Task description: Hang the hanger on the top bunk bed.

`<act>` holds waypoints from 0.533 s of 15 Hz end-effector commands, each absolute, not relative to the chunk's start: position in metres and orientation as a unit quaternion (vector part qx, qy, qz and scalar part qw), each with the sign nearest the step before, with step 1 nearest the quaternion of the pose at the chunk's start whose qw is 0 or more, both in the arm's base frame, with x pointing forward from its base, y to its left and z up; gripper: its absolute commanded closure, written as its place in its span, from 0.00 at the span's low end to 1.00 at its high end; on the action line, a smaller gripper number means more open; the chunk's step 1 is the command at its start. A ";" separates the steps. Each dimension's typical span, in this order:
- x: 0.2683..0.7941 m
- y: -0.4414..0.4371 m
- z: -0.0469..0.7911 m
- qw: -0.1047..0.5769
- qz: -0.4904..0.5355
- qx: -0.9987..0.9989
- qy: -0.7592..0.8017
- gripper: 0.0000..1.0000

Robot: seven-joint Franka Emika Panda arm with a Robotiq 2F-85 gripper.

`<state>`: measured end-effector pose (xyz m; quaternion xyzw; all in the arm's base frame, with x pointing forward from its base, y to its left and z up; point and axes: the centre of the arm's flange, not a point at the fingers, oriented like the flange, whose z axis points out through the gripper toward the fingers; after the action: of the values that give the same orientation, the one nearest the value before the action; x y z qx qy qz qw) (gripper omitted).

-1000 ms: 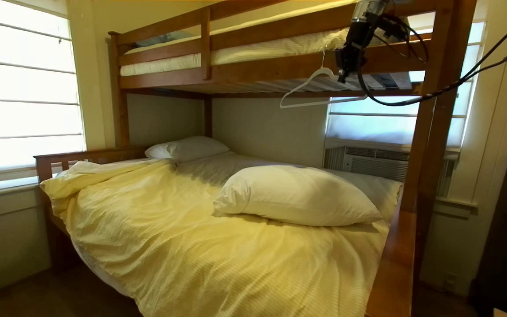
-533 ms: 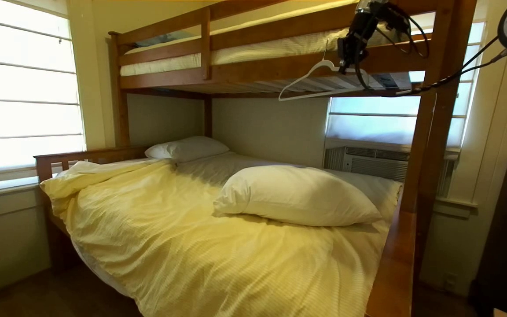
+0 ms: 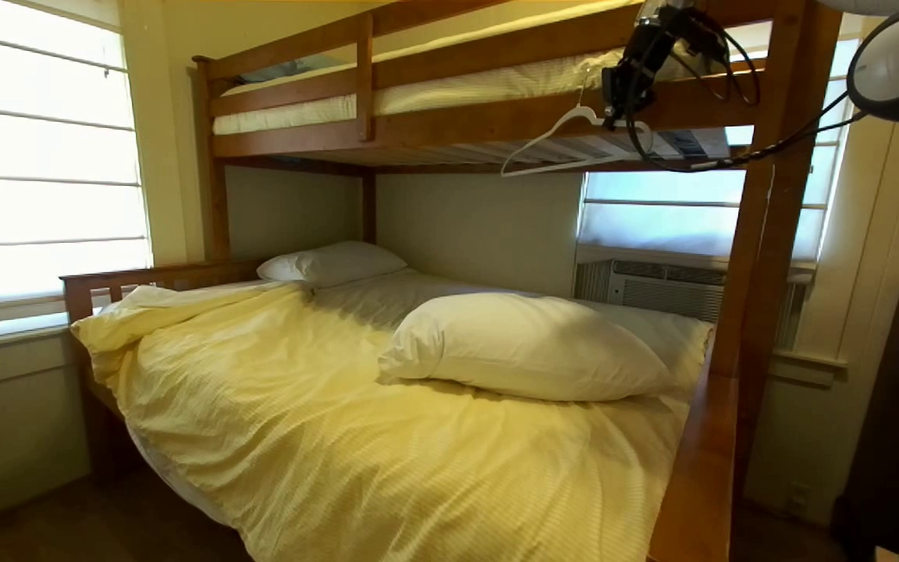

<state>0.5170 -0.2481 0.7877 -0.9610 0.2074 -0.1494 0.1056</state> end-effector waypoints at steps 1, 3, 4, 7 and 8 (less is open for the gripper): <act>0.535 -0.261 0.804 0.116 -0.146 -0.957 0.222 0.99; 0.539 -0.262 0.800 0.121 -0.141 -0.956 0.225 0.99; 0.540 -0.263 0.797 0.122 -0.140 -0.956 0.228 0.99; 0.543 -0.269 0.790 0.130 -0.133 -0.954 0.237 0.99; 0.544 -0.270 0.787 0.131 -0.131 -0.953 0.239 0.99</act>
<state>0.5302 -0.2565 0.7745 -0.9569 0.2266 -0.1410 0.1143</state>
